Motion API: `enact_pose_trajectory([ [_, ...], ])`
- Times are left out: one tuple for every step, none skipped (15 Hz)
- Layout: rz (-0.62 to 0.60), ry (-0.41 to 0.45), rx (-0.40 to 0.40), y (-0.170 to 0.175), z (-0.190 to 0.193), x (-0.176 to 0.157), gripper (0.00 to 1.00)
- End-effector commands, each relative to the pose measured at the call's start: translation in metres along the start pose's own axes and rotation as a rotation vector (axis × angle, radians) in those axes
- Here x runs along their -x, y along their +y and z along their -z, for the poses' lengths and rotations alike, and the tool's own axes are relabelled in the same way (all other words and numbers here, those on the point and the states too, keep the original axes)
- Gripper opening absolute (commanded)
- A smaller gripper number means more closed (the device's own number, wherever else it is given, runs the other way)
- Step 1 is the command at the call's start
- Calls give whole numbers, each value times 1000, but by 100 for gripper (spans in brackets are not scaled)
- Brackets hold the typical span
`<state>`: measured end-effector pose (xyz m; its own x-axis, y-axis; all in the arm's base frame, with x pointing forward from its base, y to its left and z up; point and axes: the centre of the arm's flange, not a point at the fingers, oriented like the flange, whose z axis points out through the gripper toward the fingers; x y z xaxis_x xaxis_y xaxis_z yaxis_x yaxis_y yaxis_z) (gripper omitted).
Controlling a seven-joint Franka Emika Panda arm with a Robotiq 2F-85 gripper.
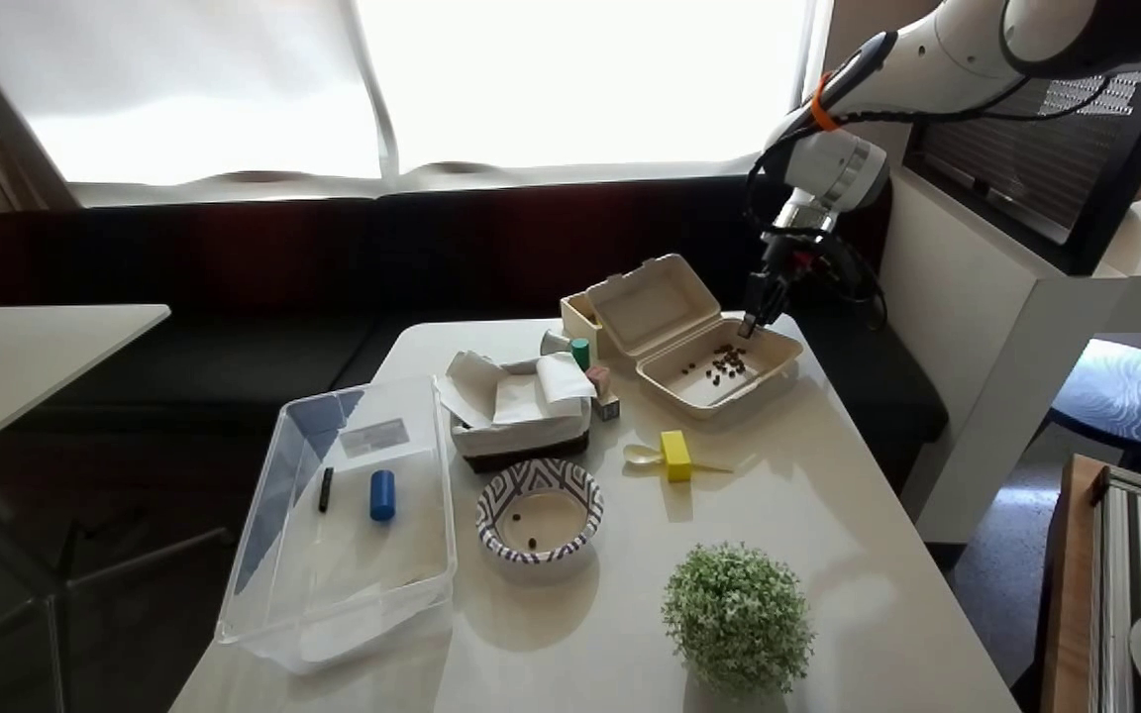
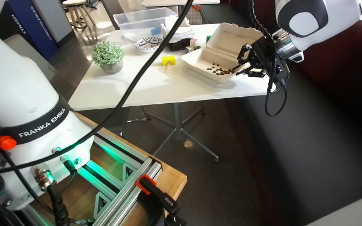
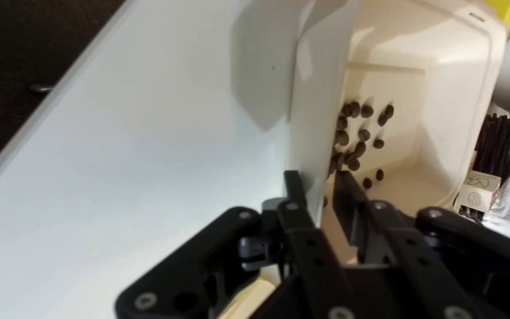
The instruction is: Empty the beans in the carton box into the box
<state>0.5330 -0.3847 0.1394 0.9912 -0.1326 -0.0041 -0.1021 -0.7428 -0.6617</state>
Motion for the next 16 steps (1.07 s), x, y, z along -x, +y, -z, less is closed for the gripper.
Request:
enact_pose_trajectory([
  [-4,-3,-38,9,-2,-7,0],
  [-4,-3,-39,9,-2,-7,0],
  [-4,-2,-40,10,-2,-7,0],
  [-5,-2,-40,9,-2,-7,0],
  [-6,-1,-40,8,-1,-7,1],
  [-12,-2,-38,6,0,-6,1],
  [-14,-2,-34,2,3,-5,1],
  [-15,-2,-31,0,5,-4,1],
  [-19,-3,-21,-4,7,-2,1],
  [-24,-1,-10,-8,10,-1,1],
  [-31,0,-2,-11,13,0,1],
  [-38,5,15,-16,17,2,1],
  [-44,10,23,-22,20,3,1],
  [-46,16,34,-27,24,5,1],
  [-47,23,46,-35,29,8,1],
  [-46,26,52,-42,33,11,1],
])
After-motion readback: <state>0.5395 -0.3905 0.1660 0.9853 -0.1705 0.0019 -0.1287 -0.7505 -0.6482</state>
